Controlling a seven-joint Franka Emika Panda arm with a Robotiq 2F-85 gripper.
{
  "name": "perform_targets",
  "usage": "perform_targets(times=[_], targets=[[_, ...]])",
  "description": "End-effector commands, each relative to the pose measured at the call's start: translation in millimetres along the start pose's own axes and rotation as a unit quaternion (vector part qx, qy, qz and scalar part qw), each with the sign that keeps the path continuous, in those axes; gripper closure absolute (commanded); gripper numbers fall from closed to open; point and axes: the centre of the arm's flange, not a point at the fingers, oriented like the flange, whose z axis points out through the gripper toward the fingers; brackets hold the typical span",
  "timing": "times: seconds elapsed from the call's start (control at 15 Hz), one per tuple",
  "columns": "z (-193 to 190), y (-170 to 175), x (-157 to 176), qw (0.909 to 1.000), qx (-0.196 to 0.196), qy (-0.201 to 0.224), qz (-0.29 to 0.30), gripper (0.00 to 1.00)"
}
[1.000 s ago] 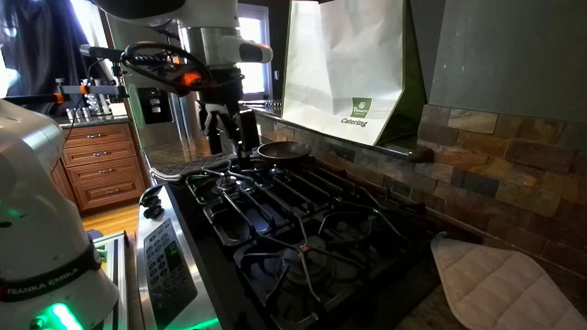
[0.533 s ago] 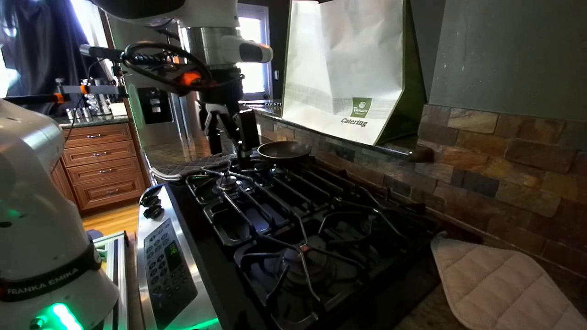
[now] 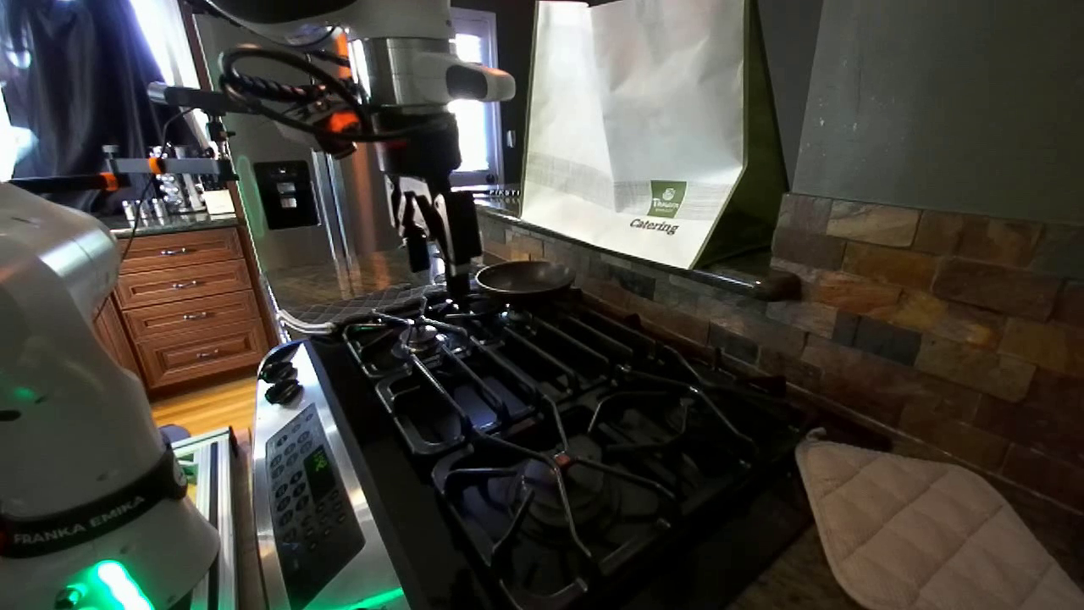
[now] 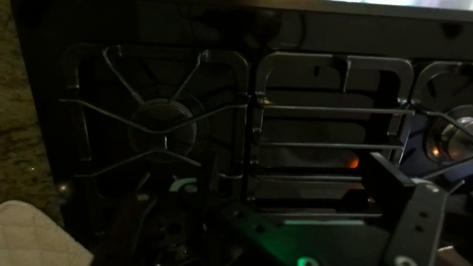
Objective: Move the pan to the right
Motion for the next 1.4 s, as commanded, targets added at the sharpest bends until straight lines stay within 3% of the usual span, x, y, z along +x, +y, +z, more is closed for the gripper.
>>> perform_targets(times=[0.0,0.27,0.67,0.93,1.07,1.13,1.33], targets=[[-15.0,-14.6,47.6,0.9989,-0.020,0.033,0.025,0.00],[-28.3,-36.6,98.8,0.9956,-0.042,0.082,0.013,0.00],[-28.2,-85.1,149.0,0.9974,-0.011,0.071,0.007,0.00],[-23.0,-123.9,167.2,0.9980,-0.016,0.060,0.009,0.00],[-18.7,-148.1,170.4,0.9971,-0.023,0.061,-0.038,0.00],[-13.5,-159.8,170.6,0.9930,-0.031,0.066,-0.093,0.00],[-7.0,-195.3,167.1,0.9820,-0.038,0.062,-0.174,0.00]])
